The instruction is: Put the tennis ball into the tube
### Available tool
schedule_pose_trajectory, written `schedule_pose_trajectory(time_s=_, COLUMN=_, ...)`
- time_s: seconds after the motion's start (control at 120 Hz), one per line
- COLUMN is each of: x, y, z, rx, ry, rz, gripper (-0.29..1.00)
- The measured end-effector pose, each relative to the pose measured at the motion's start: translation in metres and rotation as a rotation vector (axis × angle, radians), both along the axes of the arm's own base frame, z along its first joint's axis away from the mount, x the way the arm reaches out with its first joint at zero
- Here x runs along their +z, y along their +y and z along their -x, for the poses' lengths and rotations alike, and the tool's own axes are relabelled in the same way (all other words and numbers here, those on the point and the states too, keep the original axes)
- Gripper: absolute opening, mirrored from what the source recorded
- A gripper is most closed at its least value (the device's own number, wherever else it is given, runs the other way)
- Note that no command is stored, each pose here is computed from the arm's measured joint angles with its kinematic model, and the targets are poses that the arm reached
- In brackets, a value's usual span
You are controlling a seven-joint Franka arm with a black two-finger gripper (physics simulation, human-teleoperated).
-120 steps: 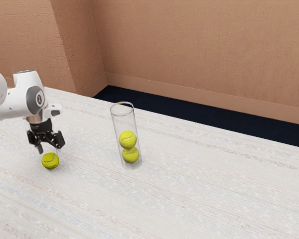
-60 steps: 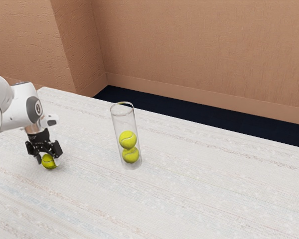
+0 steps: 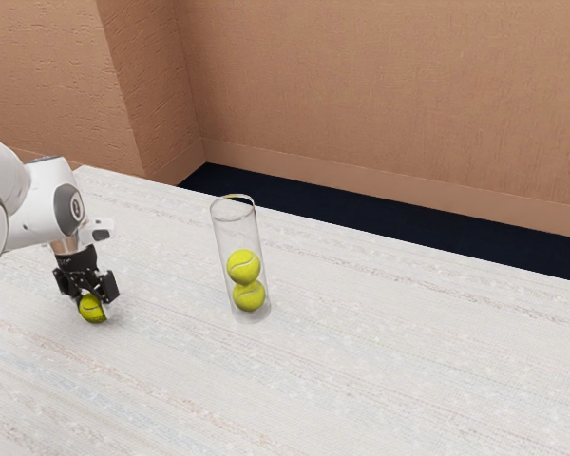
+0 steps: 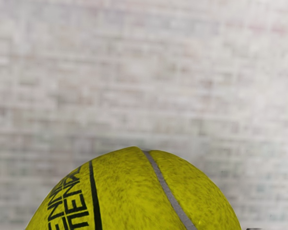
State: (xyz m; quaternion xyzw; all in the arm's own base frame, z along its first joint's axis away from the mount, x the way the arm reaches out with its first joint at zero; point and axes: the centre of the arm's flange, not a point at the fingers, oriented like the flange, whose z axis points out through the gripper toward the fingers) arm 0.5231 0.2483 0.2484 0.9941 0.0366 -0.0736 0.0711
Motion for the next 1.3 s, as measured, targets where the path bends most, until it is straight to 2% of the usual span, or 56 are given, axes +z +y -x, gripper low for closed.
schedule_pose_trajectory(time_s=0.383, x=0.006, y=-0.001, z=-0.006, rx=-0.039, ry=-0.014, rz=-0.010, gripper=0.48)
schedule_pose_trajectory(time_s=0.75, x=0.023, y=-0.004, z=-0.018, rx=-0.065, ry=-0.049, rz=-0.030, gripper=0.34)
schedule_pose_trajectory(time_s=1.025, x=0.120, y=-0.025, z=-0.043, rx=-0.151, ry=-0.187, rz=-0.097, gripper=0.25)
schedule_pose_trajectory(time_s=1.3, x=0.235, y=-0.074, z=-0.069, rx=-0.281, ry=-0.299, rz=-0.223, gripper=0.23)
